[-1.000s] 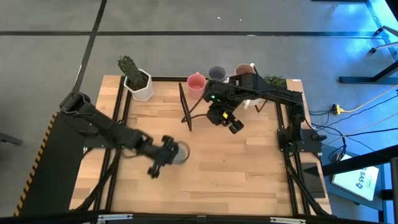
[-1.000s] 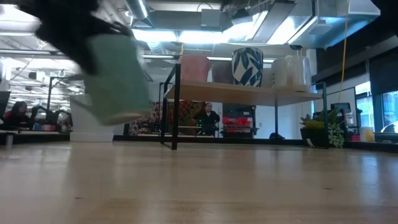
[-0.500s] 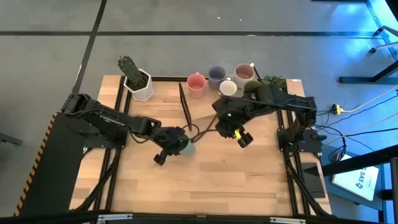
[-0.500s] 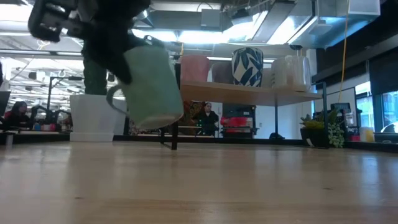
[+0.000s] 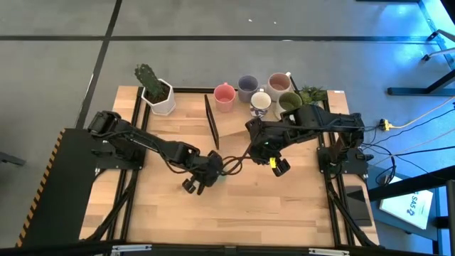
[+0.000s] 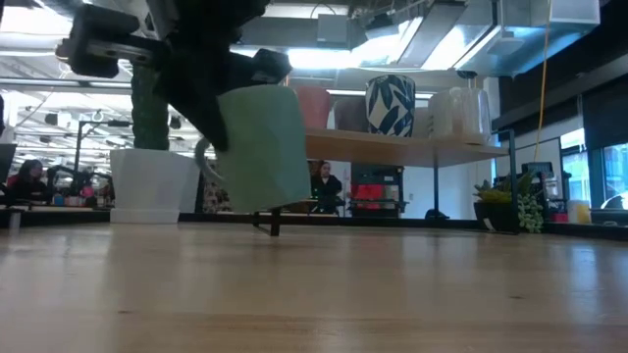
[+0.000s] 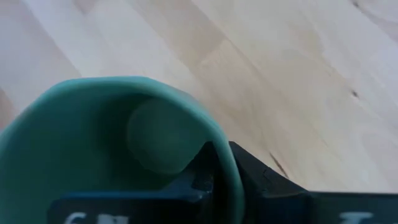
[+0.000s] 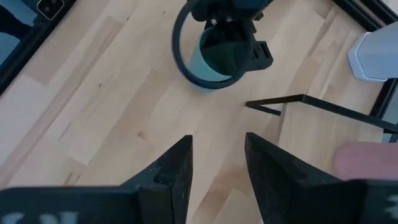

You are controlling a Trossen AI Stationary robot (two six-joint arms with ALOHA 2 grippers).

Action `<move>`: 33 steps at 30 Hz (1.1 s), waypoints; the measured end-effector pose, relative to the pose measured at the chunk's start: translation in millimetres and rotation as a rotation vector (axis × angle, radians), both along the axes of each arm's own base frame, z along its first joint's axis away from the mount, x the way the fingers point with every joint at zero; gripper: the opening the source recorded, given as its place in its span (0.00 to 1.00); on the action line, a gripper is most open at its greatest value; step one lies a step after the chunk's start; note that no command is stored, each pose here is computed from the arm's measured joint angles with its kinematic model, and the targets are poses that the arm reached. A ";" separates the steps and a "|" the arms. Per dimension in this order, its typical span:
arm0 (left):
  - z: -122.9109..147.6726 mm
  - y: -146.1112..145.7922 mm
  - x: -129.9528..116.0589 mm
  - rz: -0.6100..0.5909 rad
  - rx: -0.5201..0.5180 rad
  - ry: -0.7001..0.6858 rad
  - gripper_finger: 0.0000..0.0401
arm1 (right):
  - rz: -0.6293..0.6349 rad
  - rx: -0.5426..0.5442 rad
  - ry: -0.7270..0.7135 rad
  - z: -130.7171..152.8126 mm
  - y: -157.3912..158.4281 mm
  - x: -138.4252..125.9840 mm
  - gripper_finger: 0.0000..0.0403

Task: Place coffee mugs
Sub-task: Put the green mug on the shelf

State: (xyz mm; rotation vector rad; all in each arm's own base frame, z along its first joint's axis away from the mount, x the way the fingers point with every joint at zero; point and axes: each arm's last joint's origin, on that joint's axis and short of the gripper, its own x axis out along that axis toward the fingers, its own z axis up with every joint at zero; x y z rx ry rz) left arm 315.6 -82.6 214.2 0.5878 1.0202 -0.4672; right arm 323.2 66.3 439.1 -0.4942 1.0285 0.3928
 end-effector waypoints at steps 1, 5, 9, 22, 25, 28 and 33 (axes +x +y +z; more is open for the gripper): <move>-0.1 -0.3 0.9 -0.012 0.007 0.010 0.05 | -0.001 0.001 0.000 0.0 0.0 0.0 0.34; 0.5 -1.0 0.7 -0.080 0.020 0.019 0.04 | -0.006 0.010 0.002 0.0 3.2 -0.6 0.34; -1.2 0.1 -2.5 -0.125 0.057 0.050 0.06 | 0.003 0.016 0.003 0.0 11.5 -2.6 0.34; -1.7 0.6 -3.1 -0.170 0.093 0.051 0.09 | -0.018 -0.012 -0.008 0.1 30.1 -7.7 0.34; -1.7 1.0 -2.9 -0.165 0.103 0.047 0.09 | -0.022 -0.018 -0.011 0.1 33.4 -8.7 0.34; -1.7 1.0 -2.9 -0.165 0.102 0.048 0.09 | -0.026 -0.010 -0.010 0.1 37.2 -10.0 0.34; -1.9 0.8 -3.1 -0.165 0.096 0.050 0.09 | -0.029 -0.024 -0.018 0.2 45.0 -12.7 0.34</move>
